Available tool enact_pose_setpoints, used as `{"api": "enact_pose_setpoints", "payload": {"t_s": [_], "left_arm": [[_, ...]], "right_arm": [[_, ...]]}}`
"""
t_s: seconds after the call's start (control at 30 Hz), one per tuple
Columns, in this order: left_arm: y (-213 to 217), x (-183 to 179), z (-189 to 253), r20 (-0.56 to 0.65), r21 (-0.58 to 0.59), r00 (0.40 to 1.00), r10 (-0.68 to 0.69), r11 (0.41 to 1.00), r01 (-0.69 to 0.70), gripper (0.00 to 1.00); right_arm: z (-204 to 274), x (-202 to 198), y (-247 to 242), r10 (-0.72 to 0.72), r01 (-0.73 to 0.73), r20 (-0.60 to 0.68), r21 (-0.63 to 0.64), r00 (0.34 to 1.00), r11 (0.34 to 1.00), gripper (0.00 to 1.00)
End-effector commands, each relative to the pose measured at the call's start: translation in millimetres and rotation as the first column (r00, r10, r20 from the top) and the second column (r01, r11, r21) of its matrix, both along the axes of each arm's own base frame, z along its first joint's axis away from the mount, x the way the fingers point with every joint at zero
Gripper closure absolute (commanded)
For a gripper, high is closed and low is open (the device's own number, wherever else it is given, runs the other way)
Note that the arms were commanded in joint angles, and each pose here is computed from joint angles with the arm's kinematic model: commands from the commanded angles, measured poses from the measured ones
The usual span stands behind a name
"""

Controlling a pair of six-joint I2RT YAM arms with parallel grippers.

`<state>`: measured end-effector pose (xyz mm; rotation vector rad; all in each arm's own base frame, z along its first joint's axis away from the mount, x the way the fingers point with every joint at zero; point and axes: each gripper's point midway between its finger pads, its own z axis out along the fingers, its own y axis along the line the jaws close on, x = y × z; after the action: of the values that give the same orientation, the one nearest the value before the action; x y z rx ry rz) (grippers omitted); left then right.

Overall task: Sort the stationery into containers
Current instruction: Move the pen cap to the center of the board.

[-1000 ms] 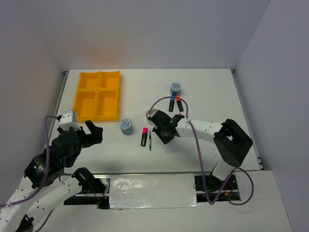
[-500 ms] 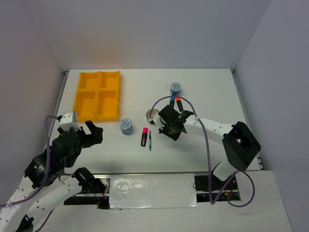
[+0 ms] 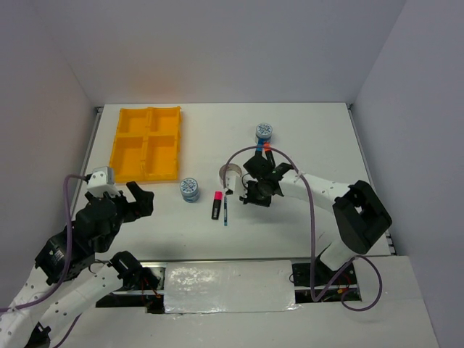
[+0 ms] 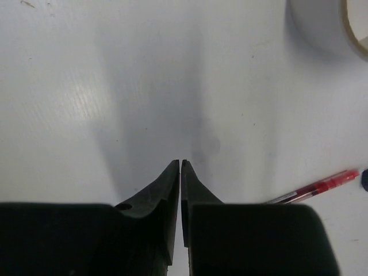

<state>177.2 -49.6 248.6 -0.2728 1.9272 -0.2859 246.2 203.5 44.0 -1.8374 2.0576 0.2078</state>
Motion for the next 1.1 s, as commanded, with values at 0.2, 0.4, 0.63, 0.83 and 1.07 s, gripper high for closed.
{"api": "enact_pose_setpoints", "payload": {"t_s": [0.2,0.4,0.63,0.83,1.07], "left_arm": [[1,2,6,0.031,-0.004,1.0,0.003,1.0,-0.003,0.01],[1,1,8,0.041,-0.01,0.999,0.001,1.0,-0.001,0.01],[1,2,7,0.037,-0.007,0.999,0.001,1.0,-0.001,0.01],[1,1,8,0.038,-0.009,0.999,0.002,1.0,-0.001,0.01],[1,2,7,0.037,-0.007,0.999,0.001,1.0,-0.001,0.01]], "right_arm": [[-12,2,11,0.087,-0.087,-0.009,0.011,0.996,0.996,0.89],[-8,3,8,0.068,-0.068,0.005,0.011,0.998,0.998,0.72],[21,15,13,0.021,-0.028,0.073,0.094,0.997,0.995,0.52],[72,32,14,-0.119,0.082,0.143,0.241,0.982,0.967,0.0],[181,98,-24,-0.939,0.682,0.019,0.683,0.343,0.263,0.0]]}}
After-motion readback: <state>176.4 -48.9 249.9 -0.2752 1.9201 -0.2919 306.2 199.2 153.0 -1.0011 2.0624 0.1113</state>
